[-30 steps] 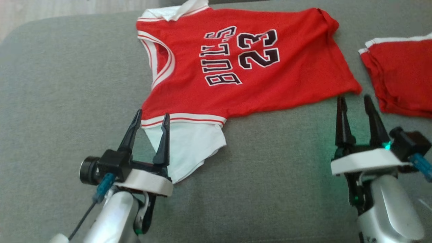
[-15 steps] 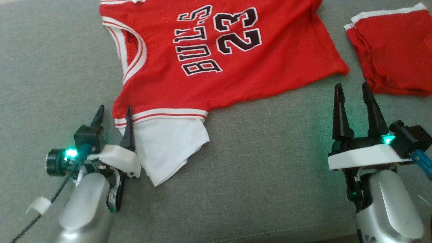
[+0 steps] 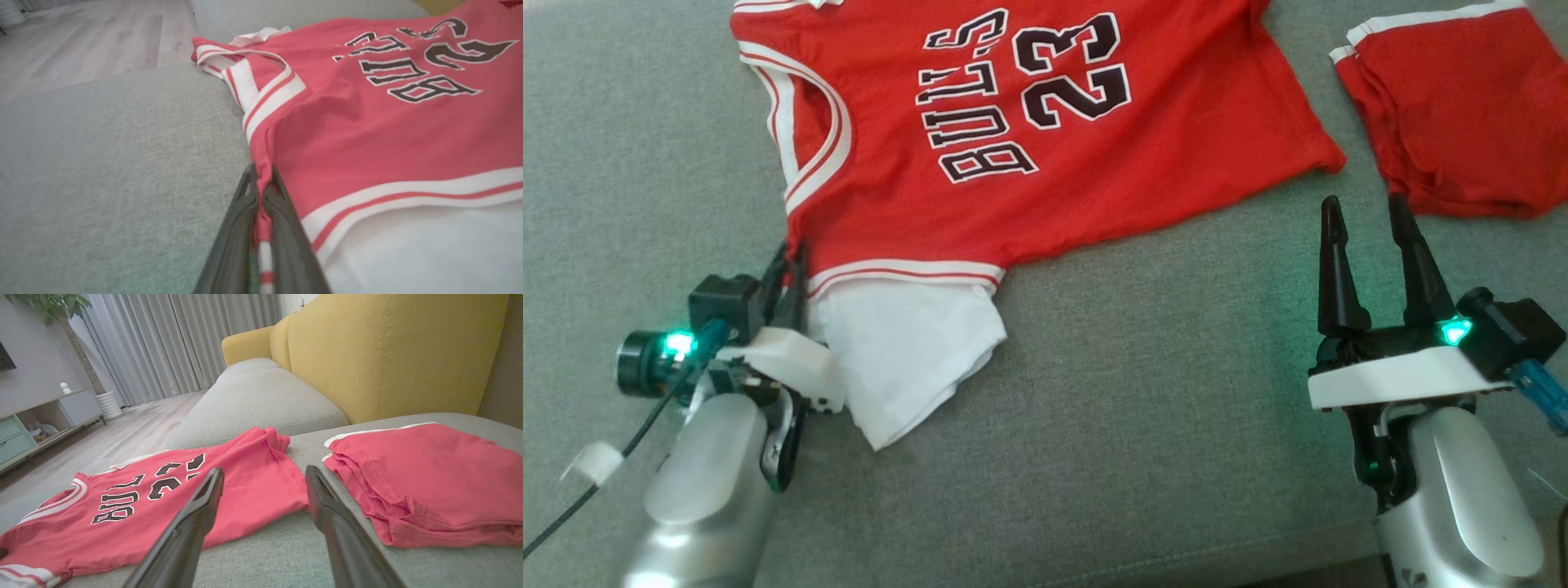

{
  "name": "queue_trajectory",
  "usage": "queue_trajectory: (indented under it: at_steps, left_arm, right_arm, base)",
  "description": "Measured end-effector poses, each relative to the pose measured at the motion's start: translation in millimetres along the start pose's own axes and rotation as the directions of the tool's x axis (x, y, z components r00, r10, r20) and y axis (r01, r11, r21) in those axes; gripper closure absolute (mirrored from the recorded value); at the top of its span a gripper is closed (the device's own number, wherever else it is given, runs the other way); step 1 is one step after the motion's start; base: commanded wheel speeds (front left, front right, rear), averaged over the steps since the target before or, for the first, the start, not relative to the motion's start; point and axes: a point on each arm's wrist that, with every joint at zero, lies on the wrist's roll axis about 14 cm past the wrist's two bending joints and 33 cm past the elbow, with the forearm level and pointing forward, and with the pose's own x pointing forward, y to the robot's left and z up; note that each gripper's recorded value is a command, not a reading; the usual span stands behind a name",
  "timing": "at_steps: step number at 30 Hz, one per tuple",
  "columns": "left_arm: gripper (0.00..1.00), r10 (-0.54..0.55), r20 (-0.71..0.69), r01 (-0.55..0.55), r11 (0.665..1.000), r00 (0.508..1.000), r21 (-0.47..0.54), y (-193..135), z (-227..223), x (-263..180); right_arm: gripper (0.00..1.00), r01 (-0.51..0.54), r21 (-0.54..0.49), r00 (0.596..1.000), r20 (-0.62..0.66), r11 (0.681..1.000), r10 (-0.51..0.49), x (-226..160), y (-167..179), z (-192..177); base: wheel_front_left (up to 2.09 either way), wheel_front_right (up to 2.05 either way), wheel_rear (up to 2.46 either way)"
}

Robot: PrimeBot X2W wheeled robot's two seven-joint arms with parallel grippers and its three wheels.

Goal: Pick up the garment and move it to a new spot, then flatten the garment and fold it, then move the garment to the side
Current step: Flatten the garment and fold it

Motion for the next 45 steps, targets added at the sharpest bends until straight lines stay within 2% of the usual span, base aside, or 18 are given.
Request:
queue_trajectory:
  at_steps: [4, 13, 14, 18, 24, 34, 40, 45]
  left_arm:
    - [1.00, 0.035, 0.073, -0.036, 0.999, 0.997, 0.017, 14, 13, -4]
    - [1.00, 0.089, 0.146, -0.103, 0.990, 0.985, 0.093, 49, 41, -7]
    - [0.00, 0.087, 0.148, -0.101, 0.991, 0.985, 0.093, 50, 41, -9]
    - [0.00, 0.065, 0.140, -0.075, 0.995, 0.988, 0.068, 45, 37, -16]
    - [0.00, 0.078, 0.263, -0.083, 0.997, 0.962, 0.007, 34, 66, -36]
    - [0.00, 0.160, 0.374, -0.082, 0.973, 0.914, -0.216, 14, 67, -112]
    - [0.00, 0.182, 0.399, -0.091, 0.967, 0.899, -0.238, 13, 70, -129]
    - [0.00, 0.149, 0.405, -0.059, 0.972, 0.902, -0.227, 6, 71, -127]
  right_arm:
    - [0.00, -0.013, 0.002, 1.000, 0.008, 1.000, 0.013, 1, 5, 3]
    - [0.00, -0.054, 0.006, 0.999, 0.005, 0.999, 0.054, 3, 19, 4]
    - [0.00, -0.057, 0.006, 0.998, 0.008, 0.998, 0.057, 3, 20, 5]
    - [0.00, -0.095, -0.015, 0.995, 0.005, 0.995, 0.095, 5, 32, 8]
    - [0.00, -0.106, -0.022, 0.994, 0.007, 0.994, 0.107, 6, 37, 11]
    - [0.00, -0.156, -0.010, 0.987, 0.030, 0.988, 0.156, -1, 57, 19]
    - [0.00, -0.170, -0.007, 0.984, 0.051, 0.985, 0.170, 0, 63, 27]
    - [0.00, -0.169, -0.004, 0.985, 0.045, 0.986, 0.169, 0, 63, 24]
  base:
    - [0.00, 0.00, 0.00]
    - [0.00, 0.00, 0.00]
    - [0.00, 0.00, 0.00]
    - [0.00, 0.00, 0.00]
    - [0.00, 0.00, 0.00]
    - [0.00, 0.00, 0.00]
    - [0.00, 0.00, 0.00]
    - [0.00, 0.00, 0.00]
